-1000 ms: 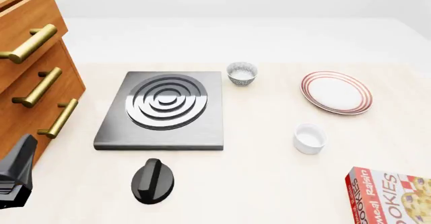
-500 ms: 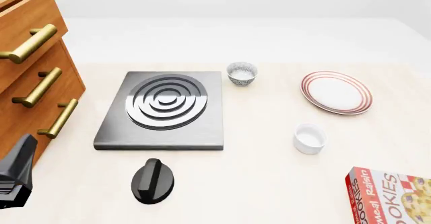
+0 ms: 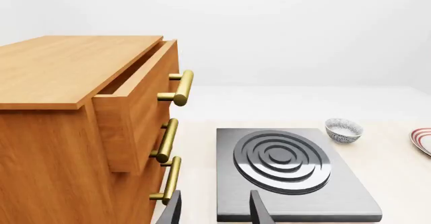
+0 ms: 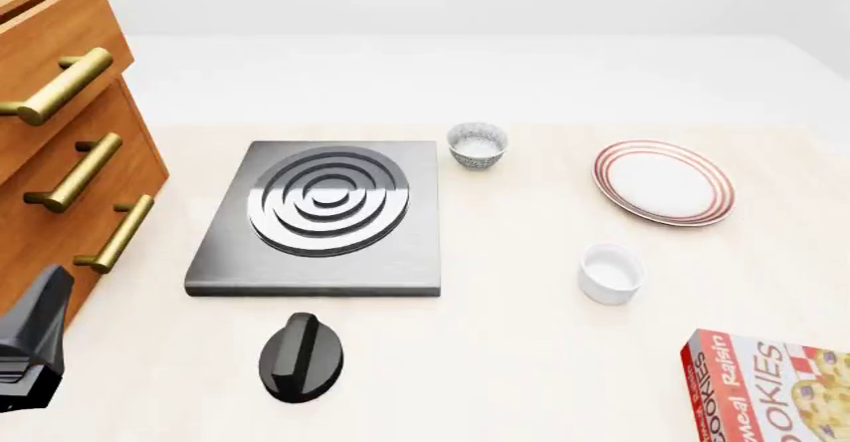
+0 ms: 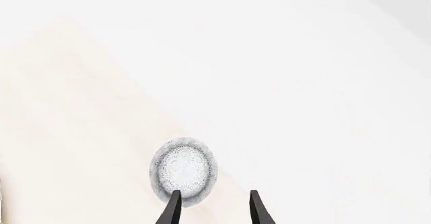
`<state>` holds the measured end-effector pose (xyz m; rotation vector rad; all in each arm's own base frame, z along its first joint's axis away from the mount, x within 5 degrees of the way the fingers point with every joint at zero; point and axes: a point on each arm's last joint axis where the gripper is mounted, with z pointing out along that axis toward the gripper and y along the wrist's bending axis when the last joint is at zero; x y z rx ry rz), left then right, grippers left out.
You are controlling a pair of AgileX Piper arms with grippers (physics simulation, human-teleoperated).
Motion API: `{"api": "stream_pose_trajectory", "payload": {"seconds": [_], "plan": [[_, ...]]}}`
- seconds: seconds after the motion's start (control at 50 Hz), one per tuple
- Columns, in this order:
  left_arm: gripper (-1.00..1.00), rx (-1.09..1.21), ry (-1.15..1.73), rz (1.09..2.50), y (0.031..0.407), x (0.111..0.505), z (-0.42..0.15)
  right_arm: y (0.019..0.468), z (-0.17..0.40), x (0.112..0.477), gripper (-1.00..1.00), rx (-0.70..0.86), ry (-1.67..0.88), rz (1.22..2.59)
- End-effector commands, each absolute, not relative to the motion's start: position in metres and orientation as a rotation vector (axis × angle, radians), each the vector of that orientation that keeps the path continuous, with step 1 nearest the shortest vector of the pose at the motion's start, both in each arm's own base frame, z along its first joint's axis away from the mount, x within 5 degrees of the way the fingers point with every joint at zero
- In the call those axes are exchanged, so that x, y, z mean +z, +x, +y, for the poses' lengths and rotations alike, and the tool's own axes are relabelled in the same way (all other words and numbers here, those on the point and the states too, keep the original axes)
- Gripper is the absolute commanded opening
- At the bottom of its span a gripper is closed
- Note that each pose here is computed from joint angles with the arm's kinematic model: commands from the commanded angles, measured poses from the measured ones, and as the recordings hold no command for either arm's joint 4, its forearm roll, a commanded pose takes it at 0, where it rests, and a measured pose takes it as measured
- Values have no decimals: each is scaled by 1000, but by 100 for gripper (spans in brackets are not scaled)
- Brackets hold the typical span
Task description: Pick the akita bowl next to the cookies box and place it on the plate.
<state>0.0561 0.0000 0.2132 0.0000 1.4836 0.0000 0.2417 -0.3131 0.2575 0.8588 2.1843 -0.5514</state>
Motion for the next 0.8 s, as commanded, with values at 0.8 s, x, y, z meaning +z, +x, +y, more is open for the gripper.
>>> {"api": "stream_pose_trajectory", "payload": {"seconds": [0.8], "plan": [[100,0,0,1484,56,213,0,267,-352,163,100,-520,861,2297]]}}
